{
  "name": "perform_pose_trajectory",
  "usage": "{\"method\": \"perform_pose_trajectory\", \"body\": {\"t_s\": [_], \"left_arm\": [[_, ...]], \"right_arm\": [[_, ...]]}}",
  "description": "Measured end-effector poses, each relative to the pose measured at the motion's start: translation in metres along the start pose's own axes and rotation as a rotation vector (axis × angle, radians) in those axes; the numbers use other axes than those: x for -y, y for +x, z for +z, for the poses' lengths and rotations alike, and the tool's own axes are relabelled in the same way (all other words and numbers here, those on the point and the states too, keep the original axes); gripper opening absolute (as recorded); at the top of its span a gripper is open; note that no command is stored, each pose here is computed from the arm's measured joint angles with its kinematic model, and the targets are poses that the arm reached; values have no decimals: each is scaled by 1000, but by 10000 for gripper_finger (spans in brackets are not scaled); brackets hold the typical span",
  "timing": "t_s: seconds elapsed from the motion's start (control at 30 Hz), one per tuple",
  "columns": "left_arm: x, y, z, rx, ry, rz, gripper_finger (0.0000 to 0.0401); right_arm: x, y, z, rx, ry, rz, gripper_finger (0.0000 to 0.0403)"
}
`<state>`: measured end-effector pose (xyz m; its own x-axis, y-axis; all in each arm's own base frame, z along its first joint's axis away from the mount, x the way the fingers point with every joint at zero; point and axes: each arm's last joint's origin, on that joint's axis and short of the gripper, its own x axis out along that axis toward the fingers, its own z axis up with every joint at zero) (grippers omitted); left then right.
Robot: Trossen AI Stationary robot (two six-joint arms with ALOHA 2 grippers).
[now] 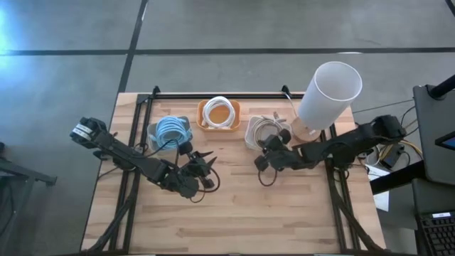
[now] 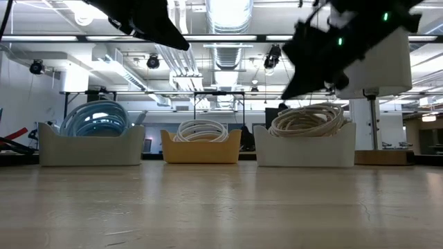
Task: Sort HDMI cables
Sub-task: Return to Home Position
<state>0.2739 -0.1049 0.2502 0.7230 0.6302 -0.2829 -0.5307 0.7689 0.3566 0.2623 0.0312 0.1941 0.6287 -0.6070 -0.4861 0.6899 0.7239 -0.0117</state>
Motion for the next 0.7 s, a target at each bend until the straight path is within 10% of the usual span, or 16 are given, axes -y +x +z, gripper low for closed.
{"method": "perform_pose_trajectory", "body": {"t_s": [0.37,0.53,0.7], "left_arm": [[-60,-55,17,60,-189,-104,94],[-88,-68,-9,74,-188,-178,85],[-102,-68,-46,124,-289,-275,83]], "right_arm": [[19,-95,53,189,-231,297,8],[43,-112,44,272,-312,605,8],[70,-106,17,340,-264,666,8]]}}
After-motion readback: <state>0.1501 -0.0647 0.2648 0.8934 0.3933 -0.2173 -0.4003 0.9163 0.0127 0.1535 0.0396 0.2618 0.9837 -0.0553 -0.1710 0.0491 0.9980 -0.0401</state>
